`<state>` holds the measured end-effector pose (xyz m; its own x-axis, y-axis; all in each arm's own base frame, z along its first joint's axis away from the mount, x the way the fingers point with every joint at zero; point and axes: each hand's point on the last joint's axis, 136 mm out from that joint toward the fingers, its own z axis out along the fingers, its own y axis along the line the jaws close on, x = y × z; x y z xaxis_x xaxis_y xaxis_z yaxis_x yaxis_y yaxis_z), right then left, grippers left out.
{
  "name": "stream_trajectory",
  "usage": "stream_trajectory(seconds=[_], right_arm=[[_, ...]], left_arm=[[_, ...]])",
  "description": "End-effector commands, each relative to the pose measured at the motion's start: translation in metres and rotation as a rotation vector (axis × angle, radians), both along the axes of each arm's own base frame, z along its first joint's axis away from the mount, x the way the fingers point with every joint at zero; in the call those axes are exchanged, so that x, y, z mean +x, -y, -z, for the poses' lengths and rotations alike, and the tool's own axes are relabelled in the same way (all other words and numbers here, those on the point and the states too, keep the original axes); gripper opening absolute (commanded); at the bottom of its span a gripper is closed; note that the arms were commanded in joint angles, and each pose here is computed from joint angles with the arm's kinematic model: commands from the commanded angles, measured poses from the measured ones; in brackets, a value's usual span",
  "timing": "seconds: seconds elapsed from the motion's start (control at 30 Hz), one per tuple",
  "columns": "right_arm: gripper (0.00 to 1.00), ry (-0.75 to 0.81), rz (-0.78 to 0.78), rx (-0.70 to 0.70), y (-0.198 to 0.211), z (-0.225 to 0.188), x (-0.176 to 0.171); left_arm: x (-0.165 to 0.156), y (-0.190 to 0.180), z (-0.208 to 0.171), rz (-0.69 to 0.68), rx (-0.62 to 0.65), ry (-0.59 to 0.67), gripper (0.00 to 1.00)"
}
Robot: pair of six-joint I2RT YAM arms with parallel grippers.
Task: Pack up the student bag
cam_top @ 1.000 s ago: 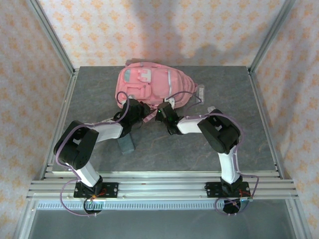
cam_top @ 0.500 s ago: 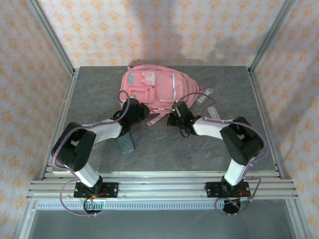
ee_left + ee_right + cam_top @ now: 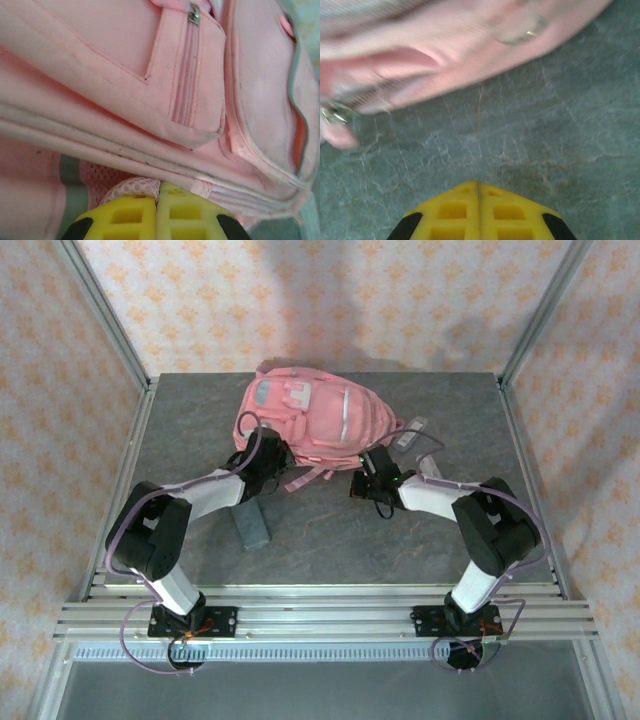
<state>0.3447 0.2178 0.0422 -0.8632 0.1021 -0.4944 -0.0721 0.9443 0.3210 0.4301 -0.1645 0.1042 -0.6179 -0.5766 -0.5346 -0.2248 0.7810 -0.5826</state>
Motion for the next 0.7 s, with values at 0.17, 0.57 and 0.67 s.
stream_trajectory(seconds=[0.17,0.57,0.67], right_arm=[[0.00,-0.039,-0.254,0.131,-0.097,-0.014,-0.033],[0.45,0.160,-0.056,0.165,-0.102,-0.046,0.022],[0.46,0.182,-0.009,0.177,-0.099,-0.049,0.040]], left_arm=[[0.052,-0.051,-0.043,-0.122,0.120,0.101,0.00],[0.039,-0.031,-0.072,-0.043,-0.035,0.124,0.00],[0.035,-0.027,-0.080,-0.032,-0.069,0.134,0.00]])
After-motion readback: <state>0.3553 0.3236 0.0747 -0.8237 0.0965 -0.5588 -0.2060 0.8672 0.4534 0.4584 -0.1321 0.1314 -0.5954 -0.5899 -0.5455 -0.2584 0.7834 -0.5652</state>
